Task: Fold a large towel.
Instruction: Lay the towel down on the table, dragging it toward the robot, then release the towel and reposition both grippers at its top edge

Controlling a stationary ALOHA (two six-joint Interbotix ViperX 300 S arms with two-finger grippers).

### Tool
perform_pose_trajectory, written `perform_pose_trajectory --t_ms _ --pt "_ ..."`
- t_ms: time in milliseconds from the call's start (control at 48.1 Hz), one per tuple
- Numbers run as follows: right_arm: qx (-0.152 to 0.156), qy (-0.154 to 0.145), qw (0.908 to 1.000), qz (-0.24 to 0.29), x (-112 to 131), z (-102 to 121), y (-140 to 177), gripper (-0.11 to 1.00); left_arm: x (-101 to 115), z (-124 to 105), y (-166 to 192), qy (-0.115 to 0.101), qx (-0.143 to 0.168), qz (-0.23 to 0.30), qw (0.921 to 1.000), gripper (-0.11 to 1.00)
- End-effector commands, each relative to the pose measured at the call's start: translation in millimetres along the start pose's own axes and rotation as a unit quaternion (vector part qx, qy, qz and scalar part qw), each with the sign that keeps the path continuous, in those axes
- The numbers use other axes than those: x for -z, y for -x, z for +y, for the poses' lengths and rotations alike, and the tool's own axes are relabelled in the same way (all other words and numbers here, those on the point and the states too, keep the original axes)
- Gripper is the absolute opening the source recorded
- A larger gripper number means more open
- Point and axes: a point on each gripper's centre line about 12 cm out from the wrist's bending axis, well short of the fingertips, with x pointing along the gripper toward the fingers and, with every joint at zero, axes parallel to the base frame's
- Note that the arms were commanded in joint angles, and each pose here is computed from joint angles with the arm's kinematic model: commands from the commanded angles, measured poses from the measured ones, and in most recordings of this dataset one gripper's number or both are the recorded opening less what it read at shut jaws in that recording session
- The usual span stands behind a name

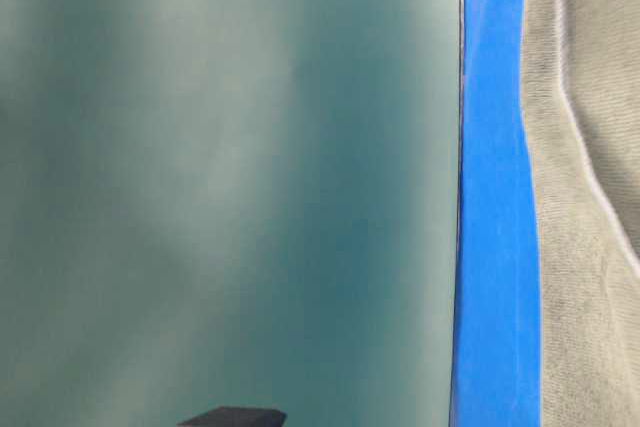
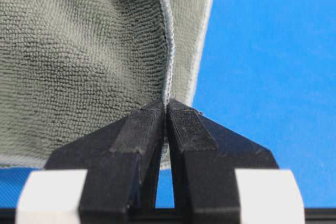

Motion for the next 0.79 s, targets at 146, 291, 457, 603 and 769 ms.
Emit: perform_pose_trajectory --t_ms 146,291,457,603,769 --pt "-0.035 0.005 0.9993 0.007 9 14 5 0.01 3 -6 9 0.019 0.009 -0.003 0.9998 0.01" --pt "-0.023 0.0 0.9996 0.018 12 10 0 0.02 5 -6 9 0.022 0.01 -0.003 0.9997 0.02" --pt "0.003 -0.015 0.9989 0.043 20 4 -9 0.09 6 -7 9 0.019 0.01 -0.002 0.9998 0.31" --pt "0.025 -0.013 0.997 0.073 29 3 -9 0.53 9 -11 11 0.013 0.014 0.003 0.9998 0.69" --pt "0.014 -0.021 0.9977 0.063 29 6 -1 0.6 7 -17 21 0.003 0.023 -0.005 0.9997 0.68"
